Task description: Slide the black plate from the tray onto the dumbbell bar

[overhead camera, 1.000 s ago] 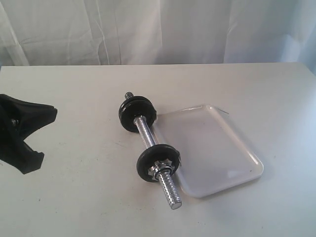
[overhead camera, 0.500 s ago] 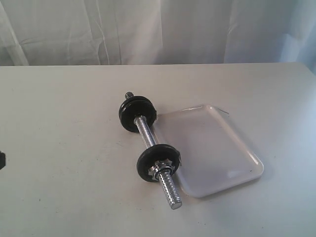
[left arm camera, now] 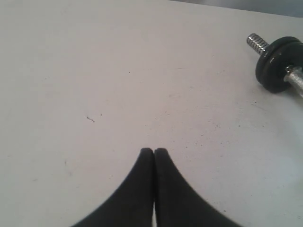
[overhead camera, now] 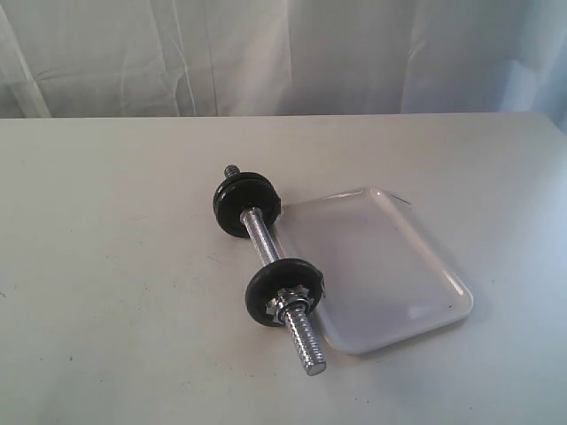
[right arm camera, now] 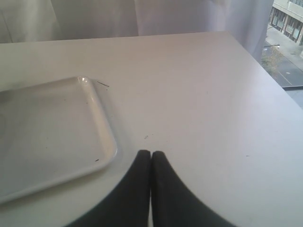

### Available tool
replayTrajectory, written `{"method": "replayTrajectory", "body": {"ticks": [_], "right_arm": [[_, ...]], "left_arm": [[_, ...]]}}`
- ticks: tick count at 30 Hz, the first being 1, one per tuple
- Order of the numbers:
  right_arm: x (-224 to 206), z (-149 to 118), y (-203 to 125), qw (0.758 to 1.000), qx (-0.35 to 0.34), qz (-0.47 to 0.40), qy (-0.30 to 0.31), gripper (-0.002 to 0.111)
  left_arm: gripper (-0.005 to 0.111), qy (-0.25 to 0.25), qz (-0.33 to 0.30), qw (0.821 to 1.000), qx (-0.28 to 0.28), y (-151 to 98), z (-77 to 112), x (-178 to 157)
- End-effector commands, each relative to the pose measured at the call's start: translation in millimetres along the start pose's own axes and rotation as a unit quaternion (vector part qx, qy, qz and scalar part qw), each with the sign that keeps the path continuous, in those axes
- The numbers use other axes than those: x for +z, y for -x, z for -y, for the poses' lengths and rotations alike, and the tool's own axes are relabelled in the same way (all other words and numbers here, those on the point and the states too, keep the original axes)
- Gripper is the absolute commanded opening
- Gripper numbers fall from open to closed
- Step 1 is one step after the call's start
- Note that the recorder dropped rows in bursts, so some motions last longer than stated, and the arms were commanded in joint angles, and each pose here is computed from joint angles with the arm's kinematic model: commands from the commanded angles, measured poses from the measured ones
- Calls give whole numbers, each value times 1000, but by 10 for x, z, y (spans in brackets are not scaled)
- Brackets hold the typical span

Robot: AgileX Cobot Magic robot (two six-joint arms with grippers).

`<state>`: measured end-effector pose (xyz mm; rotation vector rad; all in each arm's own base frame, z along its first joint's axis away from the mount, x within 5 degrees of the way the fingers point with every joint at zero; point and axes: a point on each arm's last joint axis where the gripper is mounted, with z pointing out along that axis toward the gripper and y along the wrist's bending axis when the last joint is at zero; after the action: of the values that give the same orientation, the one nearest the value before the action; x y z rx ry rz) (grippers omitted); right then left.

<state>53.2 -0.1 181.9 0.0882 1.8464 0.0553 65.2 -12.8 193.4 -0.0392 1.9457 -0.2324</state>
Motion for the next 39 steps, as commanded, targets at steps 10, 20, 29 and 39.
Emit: {"method": "replayTrajectory", "body": {"ticks": [10, 20, 29, 39], "right_arm": [[2, 4, -2, 1000, 3, 8, -3, 0], [2, 4, -2, 1000, 3, 8, -3, 0], [2, 4, -2, 1000, 3, 8, -3, 0], [2, 4, -2, 1000, 3, 8, -3, 0]], "left_arm": [[0, 19, 16, 999, -22, -276, -57, -29], [0, 30, 20, 999, 8, -273, -77, -37], [0, 30, 20, 999, 9, -273, -78, -37], [0, 30, 20, 999, 9, -273, -78, -37]]}}
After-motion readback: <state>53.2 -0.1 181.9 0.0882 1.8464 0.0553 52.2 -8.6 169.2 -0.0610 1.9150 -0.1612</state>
